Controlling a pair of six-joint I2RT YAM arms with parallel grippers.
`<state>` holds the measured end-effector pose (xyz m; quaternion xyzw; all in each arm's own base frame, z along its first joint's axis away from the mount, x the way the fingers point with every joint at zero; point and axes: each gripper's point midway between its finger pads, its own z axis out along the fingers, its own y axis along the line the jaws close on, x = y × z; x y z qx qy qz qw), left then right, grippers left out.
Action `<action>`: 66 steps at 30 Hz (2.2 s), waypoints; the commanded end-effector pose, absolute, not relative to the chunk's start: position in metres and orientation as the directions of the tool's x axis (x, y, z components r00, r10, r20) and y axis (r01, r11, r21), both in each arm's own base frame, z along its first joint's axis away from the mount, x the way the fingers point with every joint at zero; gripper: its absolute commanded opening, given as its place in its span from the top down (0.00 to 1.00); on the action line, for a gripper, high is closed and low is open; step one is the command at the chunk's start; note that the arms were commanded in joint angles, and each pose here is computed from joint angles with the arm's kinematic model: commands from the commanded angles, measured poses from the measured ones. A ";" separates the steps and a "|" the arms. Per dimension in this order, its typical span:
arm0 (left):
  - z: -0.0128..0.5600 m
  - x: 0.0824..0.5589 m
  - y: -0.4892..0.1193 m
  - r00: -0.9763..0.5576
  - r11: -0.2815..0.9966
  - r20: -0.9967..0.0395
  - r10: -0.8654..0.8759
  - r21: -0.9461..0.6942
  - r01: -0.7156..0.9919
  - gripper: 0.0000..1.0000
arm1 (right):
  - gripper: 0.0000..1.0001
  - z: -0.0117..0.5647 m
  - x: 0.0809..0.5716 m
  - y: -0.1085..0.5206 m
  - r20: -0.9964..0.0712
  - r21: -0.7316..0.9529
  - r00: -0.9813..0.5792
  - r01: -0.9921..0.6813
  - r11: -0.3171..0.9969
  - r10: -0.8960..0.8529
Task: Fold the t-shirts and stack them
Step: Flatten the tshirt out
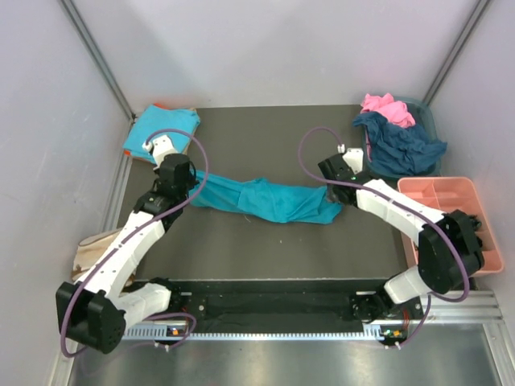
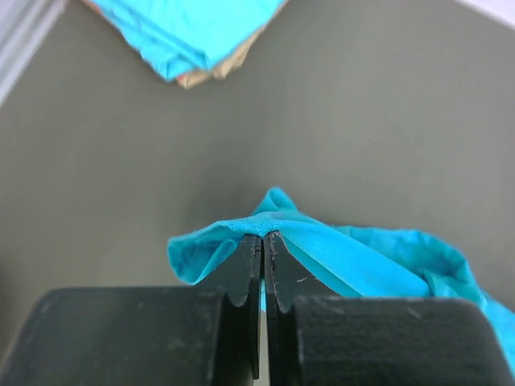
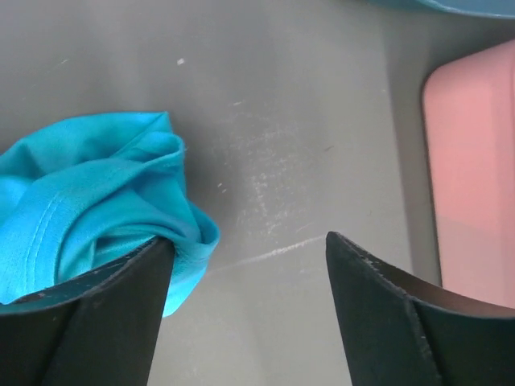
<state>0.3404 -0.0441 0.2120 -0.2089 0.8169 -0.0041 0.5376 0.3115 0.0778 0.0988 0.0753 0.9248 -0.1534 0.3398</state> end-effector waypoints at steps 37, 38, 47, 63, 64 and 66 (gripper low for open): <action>0.160 0.354 -0.066 -0.415 0.911 -0.824 -0.387 -0.272 -0.310 1.00 | 0.30 0.128 0.264 0.313 -0.717 0.146 -0.665 -0.436 0.888 -0.209; 0.159 0.354 -0.066 -0.418 0.912 -0.823 -0.385 -0.269 -0.310 1.00 | 0.30 0.121 0.262 0.318 -0.709 0.128 -0.665 -0.449 0.884 -0.235; 0.159 0.352 -0.057 -0.406 0.905 -0.830 -0.383 -0.249 -0.346 1.00 | 0.30 0.114 0.251 0.358 -0.709 0.113 -0.634 -0.533 0.838 -0.307; 0.154 0.351 -0.061 -0.418 0.904 -0.817 -0.397 -0.270 -0.331 1.00 | 0.29 0.078 0.269 0.346 -0.703 -0.031 -0.609 -0.490 0.871 -0.367; 0.154 0.350 -0.060 -0.417 0.904 -0.818 -0.397 -0.270 -0.331 1.00 | 0.29 0.076 0.271 0.345 -0.701 -0.045 -0.608 -0.483 0.875 -0.372; 0.154 0.350 -0.060 -0.418 0.905 -0.818 -0.395 -0.268 -0.331 1.00 | 0.28 0.066 0.273 0.340 -0.690 -0.084 -0.607 -0.472 0.878 -0.393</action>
